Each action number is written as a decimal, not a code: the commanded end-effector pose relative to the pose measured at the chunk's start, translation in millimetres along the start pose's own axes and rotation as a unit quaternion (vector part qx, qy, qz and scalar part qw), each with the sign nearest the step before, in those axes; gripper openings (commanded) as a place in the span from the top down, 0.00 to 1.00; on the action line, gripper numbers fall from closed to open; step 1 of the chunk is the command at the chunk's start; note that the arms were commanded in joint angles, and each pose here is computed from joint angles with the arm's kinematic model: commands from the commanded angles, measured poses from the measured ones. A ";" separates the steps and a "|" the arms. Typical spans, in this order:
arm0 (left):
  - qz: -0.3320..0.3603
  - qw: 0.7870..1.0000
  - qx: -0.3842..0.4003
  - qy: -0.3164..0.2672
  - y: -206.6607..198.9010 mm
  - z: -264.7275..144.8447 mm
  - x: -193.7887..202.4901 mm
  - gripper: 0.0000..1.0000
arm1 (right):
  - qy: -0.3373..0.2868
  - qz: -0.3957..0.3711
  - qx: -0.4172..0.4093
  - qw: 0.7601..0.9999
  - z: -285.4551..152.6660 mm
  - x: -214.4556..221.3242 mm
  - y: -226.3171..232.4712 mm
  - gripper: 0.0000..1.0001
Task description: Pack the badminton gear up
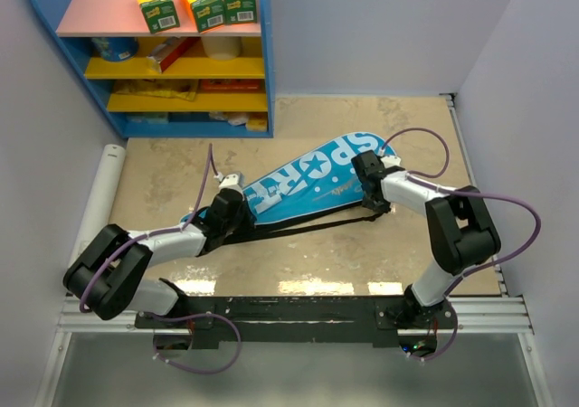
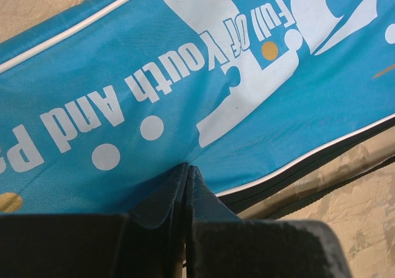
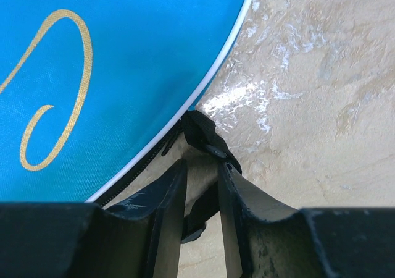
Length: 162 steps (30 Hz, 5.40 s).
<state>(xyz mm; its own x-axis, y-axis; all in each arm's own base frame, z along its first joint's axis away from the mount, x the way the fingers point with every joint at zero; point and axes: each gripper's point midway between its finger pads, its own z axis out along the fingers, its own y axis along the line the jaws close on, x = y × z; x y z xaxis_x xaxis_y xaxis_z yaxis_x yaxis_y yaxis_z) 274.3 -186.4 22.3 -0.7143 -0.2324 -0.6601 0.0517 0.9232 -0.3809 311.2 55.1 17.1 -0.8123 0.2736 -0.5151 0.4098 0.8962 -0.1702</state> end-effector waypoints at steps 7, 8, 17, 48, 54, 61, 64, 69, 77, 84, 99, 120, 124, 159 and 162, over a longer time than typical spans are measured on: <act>0.015 0.999 -0.006 0.043 13.5 -0.8 26.2 0.96 | 0.046 -0.031 -0.061 0.997 3.6 31.6 20.3 0.63; 0.015 0.999 -0.006 0.042 13.1 -0.7 25.6 0.96 | 0.045 -0.032 -0.064 0.996 2.4 32.1 22.3 0.63; 0.015 0.999 -0.003 0.042 12.2 -0.9 25.7 0.96 | 0.052 -0.019 -0.056 0.997 6.7 33.3 25.5 0.62; 0.015 0.999 0.004 0.048 11.1 -0.5 29.8 0.96 | 0.055 -0.002 0.039 0.998 23.1 19.1 -13.2 0.67; 0.015 0.999 0.005 0.048 10.9 -0.2 29.7 0.96 | 0.051 -0.001 0.045 0.998 25.2 13.8 -15.4 0.69; 0.014 0.999 0.006 0.049 10.6 -0.5 29.7 0.97 | 0.055 -0.007 0.044 0.997 27.7 11.3 -14.6 0.85; 0.014 0.999 0.006 0.049 10.9 -0.6 30.0 0.97 | 0.056 -0.010 0.045 0.997 28.1 11.0 -14.9 0.90; 0.016 0.999 0.007 0.048 10.5 -1.3 29.1 0.97 | 0.058 -0.013 0.044 0.997 28.7 10.7 -14.6 1.00; 0.014 0.999 0.010 0.048 8.8 -1.6 28.8 0.97 | 0.058 -0.027 0.005 0.998 26.7 14.3 -5.8 1.00; 0.015 0.999 0.015 0.049 6.9 -1.5 28.9 0.97 | 0.057 -0.047 -0.044 0.996 18.3 24.9 9.0 1.00; 0.015 0.997 0.016 0.069 7.6 5.8 38.9 0.99 | 0.032 -0.125 -0.126 0.984 -33.6 51.9 103.8 1.00; 0.013 0.996 0.059 0.071 -8.0 6.6 39.2 1.00 | 0.077 -0.195 -0.308 0.928 -123.5 160.8 230.6 1.00; 0.007 0.992 0.120 0.028 -38.1 -14.8 9.2 0.91 | 0.067 -0.195 -0.297 0.932 -121.1 157.4 223.8 1.00; -0.058 0.974 -0.207 0.073 62.1 -86.8 7.1 0.49 | 0.006 -0.164 -0.258 0.952 -81.0 83.1 141.8 1.00; -0.059 0.973 -0.208 0.082 65.5 -87.9 14.2 0.49 | 0.009 -0.166 -0.259 0.951 -79.9 84.6 142.9 1.00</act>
<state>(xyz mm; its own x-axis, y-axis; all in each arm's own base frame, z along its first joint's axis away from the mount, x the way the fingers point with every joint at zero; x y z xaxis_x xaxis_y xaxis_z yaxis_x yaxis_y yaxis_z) 209.2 -102.1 46.9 -0.8108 -0.2842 -0.5117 -0.2727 0.9570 -0.0993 274.1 247.3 17.7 -0.8691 -0.0109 -0.4945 -0.1107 0.9787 0.1729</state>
